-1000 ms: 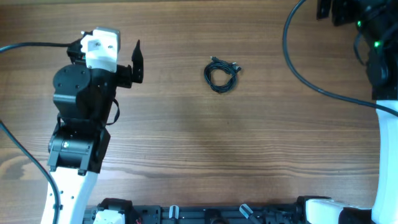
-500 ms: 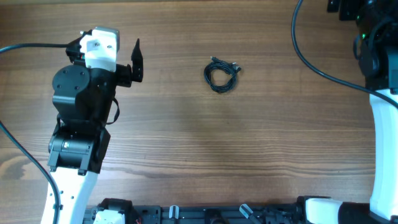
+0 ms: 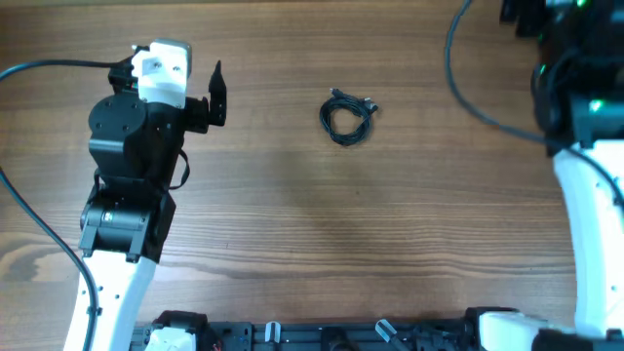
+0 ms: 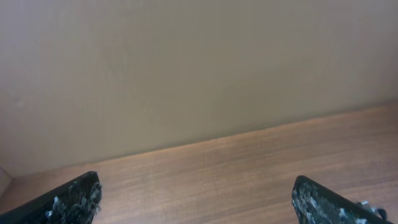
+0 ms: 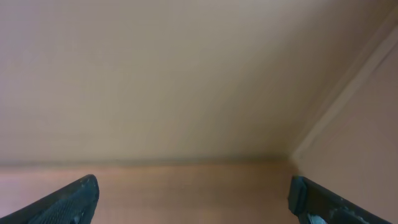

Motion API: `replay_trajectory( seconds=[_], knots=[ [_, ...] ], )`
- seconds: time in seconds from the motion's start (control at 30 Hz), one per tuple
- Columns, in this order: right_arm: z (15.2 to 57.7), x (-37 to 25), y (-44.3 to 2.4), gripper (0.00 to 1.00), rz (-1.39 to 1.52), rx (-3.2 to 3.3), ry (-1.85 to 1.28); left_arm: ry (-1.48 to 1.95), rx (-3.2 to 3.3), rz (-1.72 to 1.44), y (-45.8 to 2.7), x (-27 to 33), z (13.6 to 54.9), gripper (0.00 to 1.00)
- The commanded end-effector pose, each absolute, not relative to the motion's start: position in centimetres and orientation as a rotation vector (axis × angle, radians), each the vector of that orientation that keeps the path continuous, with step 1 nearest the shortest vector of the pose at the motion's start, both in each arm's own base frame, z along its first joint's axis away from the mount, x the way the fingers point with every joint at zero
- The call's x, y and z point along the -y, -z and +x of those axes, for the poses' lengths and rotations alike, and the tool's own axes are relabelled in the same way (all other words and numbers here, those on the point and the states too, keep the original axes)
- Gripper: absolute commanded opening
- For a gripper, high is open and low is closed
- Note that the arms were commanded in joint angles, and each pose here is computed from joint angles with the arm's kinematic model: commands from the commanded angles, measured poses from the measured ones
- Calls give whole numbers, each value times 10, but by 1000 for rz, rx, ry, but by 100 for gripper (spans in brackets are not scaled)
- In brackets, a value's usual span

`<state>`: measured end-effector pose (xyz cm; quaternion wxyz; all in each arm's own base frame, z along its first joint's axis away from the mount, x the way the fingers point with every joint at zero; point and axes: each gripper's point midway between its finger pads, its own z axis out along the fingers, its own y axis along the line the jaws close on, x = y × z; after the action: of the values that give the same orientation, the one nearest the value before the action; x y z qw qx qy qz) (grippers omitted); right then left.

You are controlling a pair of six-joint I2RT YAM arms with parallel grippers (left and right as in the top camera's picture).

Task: Untangle cables
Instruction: 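Raise both arms and swing grippers toward the cable bundle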

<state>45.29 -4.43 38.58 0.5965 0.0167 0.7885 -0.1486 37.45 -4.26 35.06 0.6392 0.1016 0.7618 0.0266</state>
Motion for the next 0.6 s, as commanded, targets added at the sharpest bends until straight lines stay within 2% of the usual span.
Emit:
replay_trajectory(
  seconds=[0.0,0.3,0.57],
  knots=[
    [416,35,-391,100,73,-1780,281,-76,-1738,249,-348,41,375,100],
    [360,31,-408,100,152,-1668,174,-75,-1739,248,-348,41,375,98],
    [364,10,-395,100,187,-1711,-35,-17,-1747,181,-348,42,375,95]
  ],
)
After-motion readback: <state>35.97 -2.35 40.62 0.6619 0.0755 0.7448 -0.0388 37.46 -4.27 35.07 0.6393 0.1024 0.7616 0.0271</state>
